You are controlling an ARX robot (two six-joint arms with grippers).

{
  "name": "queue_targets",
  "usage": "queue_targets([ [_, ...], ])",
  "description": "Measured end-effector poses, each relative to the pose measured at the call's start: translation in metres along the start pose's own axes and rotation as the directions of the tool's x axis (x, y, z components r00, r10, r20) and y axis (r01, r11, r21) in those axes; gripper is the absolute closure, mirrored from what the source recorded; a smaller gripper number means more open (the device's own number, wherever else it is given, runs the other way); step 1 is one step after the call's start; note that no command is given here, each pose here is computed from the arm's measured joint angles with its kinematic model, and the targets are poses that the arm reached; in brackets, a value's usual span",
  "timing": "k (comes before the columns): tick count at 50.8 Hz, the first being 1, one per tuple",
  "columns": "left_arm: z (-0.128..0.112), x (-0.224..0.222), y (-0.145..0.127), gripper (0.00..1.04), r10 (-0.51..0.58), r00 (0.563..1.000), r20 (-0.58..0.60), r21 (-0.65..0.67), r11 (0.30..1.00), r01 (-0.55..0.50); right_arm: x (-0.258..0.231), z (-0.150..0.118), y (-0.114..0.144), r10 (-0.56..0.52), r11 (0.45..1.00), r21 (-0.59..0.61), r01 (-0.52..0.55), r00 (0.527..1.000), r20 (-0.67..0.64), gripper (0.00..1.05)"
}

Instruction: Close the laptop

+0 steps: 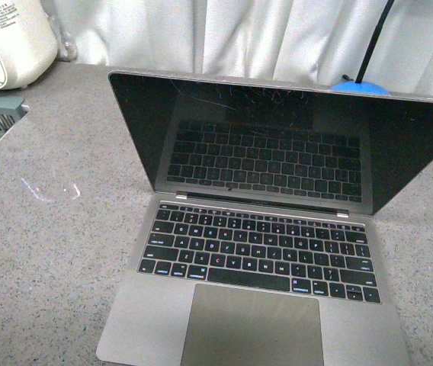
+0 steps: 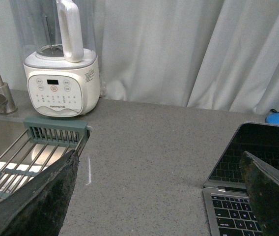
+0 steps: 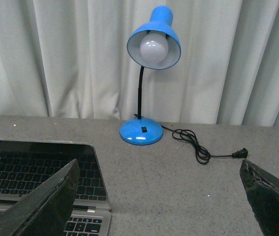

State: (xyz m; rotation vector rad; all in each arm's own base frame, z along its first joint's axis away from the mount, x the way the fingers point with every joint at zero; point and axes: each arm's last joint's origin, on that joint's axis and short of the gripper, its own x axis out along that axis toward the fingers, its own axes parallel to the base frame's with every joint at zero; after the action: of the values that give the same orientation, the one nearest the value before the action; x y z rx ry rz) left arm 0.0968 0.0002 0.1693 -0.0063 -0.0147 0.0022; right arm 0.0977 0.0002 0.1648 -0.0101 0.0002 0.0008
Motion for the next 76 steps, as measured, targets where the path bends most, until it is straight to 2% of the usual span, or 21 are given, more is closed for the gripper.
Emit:
queue_targets([
  [76, 0.0, 0.0, 0.0, 0.06, 0.0, 1.0, 0.0, 0.0, 1.0, 0.0, 0.0, 0.0, 0.0, 0.0, 1.0, 0.0, 0.0, 1.0, 0.0, 0.09],
])
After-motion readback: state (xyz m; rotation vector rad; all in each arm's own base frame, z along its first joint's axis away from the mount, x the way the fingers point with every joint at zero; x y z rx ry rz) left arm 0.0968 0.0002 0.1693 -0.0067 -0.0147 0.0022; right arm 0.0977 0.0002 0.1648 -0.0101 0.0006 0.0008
